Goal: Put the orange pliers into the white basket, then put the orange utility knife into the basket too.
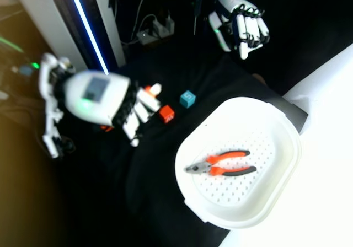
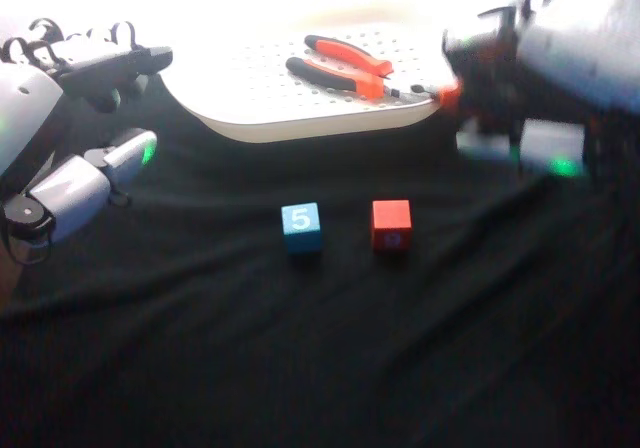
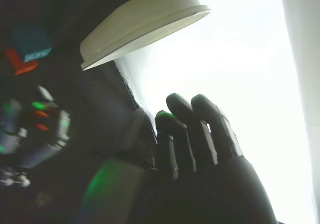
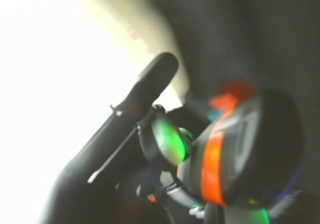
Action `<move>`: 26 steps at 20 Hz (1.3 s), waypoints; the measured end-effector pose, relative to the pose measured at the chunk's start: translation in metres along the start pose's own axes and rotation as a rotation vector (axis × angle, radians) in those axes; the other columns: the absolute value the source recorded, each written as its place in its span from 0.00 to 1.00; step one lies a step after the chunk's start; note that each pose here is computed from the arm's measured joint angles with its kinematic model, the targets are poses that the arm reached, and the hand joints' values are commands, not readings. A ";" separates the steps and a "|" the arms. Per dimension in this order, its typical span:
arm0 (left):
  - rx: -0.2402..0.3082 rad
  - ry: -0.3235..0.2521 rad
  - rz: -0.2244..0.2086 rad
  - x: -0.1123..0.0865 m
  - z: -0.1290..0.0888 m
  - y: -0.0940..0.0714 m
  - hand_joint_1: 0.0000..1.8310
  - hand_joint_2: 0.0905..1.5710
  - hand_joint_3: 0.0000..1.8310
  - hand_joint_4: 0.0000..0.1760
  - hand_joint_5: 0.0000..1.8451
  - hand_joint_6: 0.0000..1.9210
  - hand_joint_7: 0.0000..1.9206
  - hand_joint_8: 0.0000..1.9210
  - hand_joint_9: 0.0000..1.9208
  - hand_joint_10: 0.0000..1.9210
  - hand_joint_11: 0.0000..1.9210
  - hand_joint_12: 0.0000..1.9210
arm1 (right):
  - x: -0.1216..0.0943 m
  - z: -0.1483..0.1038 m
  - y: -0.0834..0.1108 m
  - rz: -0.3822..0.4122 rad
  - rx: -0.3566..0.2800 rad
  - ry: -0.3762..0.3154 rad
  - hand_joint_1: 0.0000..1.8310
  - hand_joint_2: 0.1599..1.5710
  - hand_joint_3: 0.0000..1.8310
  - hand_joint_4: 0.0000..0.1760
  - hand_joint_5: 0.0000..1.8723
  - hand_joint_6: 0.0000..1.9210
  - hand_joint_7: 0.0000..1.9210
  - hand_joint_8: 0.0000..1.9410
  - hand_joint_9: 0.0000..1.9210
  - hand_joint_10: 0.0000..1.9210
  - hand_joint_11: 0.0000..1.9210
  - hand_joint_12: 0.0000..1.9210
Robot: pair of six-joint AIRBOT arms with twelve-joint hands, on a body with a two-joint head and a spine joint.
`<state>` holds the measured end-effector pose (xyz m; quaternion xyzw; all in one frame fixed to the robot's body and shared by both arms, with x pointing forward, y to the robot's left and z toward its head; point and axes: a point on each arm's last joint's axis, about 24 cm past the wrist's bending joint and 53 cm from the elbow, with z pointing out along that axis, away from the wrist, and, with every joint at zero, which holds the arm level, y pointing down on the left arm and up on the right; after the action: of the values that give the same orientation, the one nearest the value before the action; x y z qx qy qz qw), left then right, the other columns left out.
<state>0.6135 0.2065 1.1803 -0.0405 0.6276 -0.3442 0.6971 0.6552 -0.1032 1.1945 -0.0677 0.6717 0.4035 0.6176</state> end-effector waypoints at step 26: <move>0.037 0.025 -0.001 0.007 -0.004 -0.011 0.11 0.82 0.00 0.46 0.01 0.00 0.00 0.00 0.00 0.00 0.00 0.00 | 0.010 0.064 0.002 -0.071 0.042 0.158 0.05 0.71 0.00 0.23 0.00 0.00 0.00 0.00 0.00 0.00 0.00 0.00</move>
<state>0.6053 0.1958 1.1787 -0.0234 0.6297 -0.3566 0.6897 0.7012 -0.0577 1.1921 -0.1100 0.7239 0.3604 0.5779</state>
